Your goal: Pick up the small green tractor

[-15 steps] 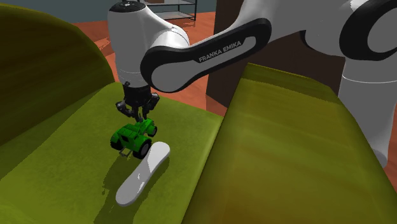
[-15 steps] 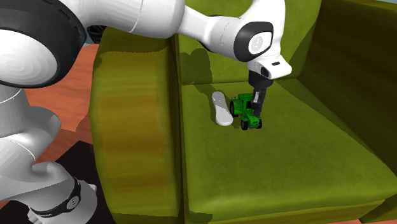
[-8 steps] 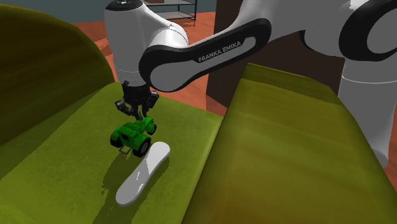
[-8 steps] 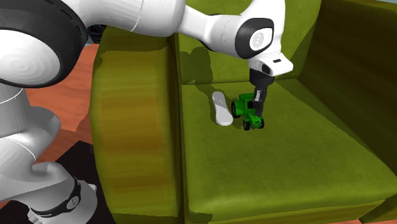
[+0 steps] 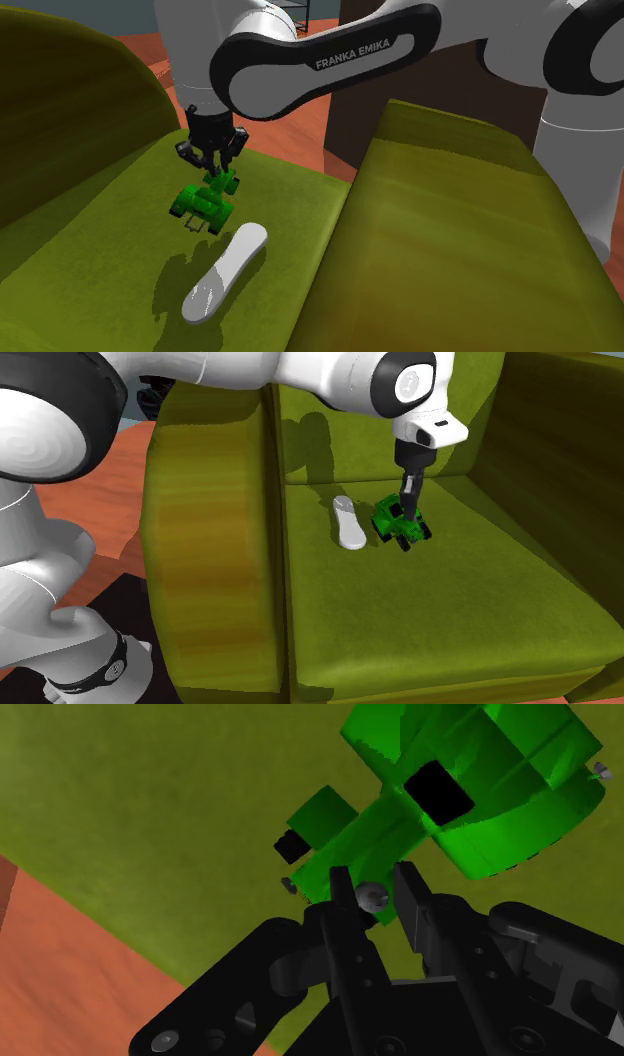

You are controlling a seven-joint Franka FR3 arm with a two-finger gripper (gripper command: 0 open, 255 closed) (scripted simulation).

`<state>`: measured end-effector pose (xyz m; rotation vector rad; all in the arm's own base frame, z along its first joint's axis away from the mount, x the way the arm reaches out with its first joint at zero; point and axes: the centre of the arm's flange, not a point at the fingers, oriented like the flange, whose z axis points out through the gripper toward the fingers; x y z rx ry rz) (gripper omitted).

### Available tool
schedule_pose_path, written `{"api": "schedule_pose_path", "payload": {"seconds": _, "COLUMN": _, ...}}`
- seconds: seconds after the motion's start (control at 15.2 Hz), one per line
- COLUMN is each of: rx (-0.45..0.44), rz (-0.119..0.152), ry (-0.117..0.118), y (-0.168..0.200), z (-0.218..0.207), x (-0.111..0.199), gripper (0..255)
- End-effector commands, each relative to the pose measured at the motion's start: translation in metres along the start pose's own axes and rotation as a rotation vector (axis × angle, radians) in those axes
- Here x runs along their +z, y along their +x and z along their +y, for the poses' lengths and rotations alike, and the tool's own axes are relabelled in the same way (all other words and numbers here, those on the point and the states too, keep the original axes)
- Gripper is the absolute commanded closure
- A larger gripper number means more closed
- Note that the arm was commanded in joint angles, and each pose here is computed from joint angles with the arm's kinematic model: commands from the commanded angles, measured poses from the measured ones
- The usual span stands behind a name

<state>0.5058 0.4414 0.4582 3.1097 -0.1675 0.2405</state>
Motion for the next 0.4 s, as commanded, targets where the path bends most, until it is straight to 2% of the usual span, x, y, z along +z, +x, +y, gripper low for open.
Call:
{"api": "schedule_pose_path", "payload": {"seconds": 0.0, "rx": 0.000, "rz": 0.001, "ry": 0.000, "y": 0.002, "z": 0.000, "x": -0.011, "gripper": 255}}
{"api": "schedule_pose_path", "payload": {"seconds": 0.33, "rx": 0.000, "rz": 0.001, "ry": 0.000, "y": 0.004, "z": 0.000, "x": -0.027, "gripper": 255}}
